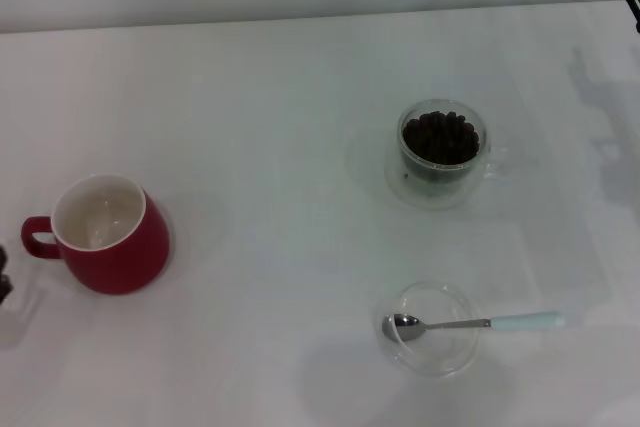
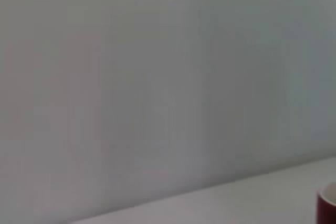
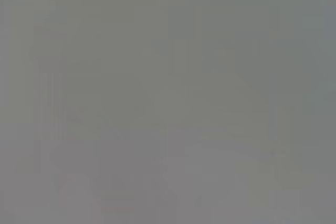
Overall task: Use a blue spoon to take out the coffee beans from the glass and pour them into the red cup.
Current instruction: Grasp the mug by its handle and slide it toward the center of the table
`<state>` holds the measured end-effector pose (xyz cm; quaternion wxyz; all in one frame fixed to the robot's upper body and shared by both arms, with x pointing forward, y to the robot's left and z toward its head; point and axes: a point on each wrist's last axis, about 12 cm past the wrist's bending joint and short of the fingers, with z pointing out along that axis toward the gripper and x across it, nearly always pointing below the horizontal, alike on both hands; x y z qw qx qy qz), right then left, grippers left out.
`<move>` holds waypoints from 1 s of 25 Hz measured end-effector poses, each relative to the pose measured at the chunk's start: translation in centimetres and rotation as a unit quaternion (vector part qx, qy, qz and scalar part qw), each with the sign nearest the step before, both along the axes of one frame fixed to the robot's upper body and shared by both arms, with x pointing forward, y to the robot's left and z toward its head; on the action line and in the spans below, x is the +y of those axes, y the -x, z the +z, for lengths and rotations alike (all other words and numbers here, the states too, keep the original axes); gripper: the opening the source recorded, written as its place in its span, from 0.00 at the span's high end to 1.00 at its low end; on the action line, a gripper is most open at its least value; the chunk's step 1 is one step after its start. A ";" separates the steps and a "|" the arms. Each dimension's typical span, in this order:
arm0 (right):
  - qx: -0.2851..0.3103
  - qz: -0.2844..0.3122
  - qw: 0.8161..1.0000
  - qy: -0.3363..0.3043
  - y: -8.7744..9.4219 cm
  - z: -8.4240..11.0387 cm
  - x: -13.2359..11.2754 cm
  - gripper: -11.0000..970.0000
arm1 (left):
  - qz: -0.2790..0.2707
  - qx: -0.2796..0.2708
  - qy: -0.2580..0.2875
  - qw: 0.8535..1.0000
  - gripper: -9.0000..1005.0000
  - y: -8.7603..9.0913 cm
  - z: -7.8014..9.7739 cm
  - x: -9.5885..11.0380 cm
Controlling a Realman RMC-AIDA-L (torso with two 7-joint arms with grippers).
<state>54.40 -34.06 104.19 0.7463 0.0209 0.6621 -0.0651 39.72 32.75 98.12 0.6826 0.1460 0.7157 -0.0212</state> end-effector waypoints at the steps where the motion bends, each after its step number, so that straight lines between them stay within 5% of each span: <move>1: 0.000 0.000 1.000 -0.001 0.0 0.0 0.0 0.12 | -0.007 0.006 -0.003 1.000 0.12 -0.3 -0.1 -0.2; 25: -0.001 -0.003 1.000 0.000 1.4 -0.5 -0.3 0.12 | -0.040 0.039 -0.036 0.998 0.12 -2.6 -0.7 -1.3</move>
